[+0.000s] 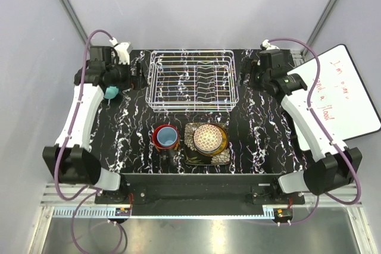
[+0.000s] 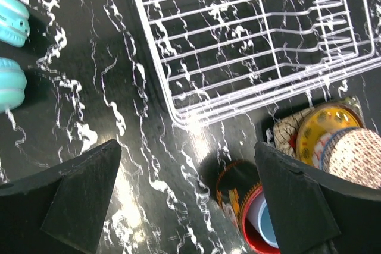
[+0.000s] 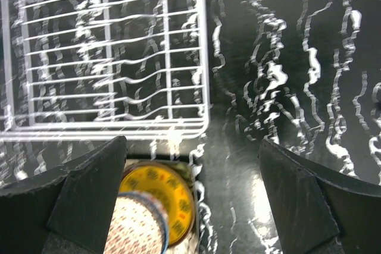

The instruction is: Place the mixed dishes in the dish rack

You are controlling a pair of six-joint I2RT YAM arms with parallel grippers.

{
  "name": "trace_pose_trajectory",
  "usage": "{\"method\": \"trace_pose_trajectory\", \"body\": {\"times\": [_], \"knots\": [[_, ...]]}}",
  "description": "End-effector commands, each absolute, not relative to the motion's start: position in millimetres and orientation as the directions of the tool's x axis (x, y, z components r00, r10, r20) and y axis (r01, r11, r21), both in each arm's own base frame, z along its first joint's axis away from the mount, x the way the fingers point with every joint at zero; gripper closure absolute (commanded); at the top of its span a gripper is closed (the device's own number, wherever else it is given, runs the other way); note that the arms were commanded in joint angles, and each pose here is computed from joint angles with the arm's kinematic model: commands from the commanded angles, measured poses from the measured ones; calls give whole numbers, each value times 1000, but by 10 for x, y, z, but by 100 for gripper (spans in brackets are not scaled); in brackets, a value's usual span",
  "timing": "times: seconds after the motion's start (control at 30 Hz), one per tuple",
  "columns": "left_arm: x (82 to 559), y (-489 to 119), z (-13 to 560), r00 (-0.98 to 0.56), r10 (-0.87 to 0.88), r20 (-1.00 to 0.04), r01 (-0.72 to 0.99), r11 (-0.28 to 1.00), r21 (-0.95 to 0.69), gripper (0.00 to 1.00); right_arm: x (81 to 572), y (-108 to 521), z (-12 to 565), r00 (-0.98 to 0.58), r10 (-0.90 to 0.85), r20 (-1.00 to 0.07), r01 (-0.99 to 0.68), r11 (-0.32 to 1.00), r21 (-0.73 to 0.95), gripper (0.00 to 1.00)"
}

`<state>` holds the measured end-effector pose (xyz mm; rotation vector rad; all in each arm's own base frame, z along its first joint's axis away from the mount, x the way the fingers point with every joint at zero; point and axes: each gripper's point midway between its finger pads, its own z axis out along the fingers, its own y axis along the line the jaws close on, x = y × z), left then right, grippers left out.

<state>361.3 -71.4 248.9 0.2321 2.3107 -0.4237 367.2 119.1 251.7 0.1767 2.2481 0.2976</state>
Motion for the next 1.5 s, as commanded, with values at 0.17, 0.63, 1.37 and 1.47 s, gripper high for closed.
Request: {"method": "trace_pose_trajectory", "body": {"times": [0.17,0.63,1.37,1.47], "knots": [[4572,-905,2579,-607,77,-791,372,907,-198,1,4288,954,2420,-580,148,-801,152,986,73,0],[4958,-847,1919,-640,194,-744,345,937,-51,1,4594,1062,1712,-690,116,-714,159,987,8,0],[3949,-822,1082,-714,403,-572,458,887,53,2,3724,1035,1065,-793,205,-574,195,978,79,0],[3891,-829,1021,-722,406,-561,463,885,44,2,3603,1008,1031,-796,217,-566,206,975,84,0]]}}
